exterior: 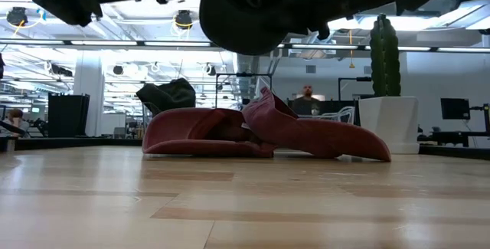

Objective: Pick & Place hat
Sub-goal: Put the black cap into the left transparent bin

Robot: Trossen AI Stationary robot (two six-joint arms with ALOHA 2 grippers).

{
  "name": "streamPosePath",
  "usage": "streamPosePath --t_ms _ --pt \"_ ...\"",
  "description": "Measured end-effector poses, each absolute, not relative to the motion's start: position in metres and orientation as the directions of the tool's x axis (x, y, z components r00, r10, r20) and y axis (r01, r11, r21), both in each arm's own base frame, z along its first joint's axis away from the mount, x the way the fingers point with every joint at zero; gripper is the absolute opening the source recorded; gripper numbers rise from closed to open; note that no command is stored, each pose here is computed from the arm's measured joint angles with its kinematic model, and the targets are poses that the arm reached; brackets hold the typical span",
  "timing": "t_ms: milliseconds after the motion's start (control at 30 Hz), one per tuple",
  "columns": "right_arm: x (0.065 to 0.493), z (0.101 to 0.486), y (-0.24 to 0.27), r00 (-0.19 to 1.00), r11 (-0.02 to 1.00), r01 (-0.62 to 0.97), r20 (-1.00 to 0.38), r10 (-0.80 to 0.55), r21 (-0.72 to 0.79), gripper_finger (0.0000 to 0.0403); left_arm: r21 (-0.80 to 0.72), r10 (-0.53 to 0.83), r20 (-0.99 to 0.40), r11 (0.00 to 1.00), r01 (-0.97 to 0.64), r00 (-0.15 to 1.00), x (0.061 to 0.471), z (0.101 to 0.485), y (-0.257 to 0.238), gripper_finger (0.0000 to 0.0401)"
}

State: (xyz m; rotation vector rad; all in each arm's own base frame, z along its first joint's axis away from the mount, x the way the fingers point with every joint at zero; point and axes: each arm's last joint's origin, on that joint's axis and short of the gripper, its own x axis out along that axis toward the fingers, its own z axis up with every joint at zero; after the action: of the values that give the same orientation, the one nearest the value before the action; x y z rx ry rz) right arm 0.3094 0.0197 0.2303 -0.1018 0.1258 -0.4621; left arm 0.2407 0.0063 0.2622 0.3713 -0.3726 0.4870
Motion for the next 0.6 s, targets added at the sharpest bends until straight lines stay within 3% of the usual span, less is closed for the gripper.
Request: streamPosePath --t_ms 233,367,467,600 --pt "0.307 0.224 0.018 0.838 0.844 0.499 -0.140 -0.528 -0.194 0.0004 0.183 0.507 0.520 0.720 -0.669 0.688 0.212 0.295 0.011 0.0113" --pt "0.306 0.224 0.016 0.808 0.813 0.536 -0.141 -0.572 -0.226 0.0003 0.101 0.491 0.582 0.748 -0.656 0.648 0.197 0.309 0.016 0.0113" --pt "0.305 0.224 0.015 0.787 0.791 0.566 -0.136 -0.602 -0.232 0.0003 0.134 0.378 0.586 0.828 -0.545 0.717 0.199 0.310 0.017 0.0108" --pt "0.304 0.223 0.012 0.744 0.750 0.613 -0.137 -0.654 -0.249 0.0003 0.204 0.279 0.405 0.901 -0.383 0.871 0.222 0.310 0.020 0.0099"
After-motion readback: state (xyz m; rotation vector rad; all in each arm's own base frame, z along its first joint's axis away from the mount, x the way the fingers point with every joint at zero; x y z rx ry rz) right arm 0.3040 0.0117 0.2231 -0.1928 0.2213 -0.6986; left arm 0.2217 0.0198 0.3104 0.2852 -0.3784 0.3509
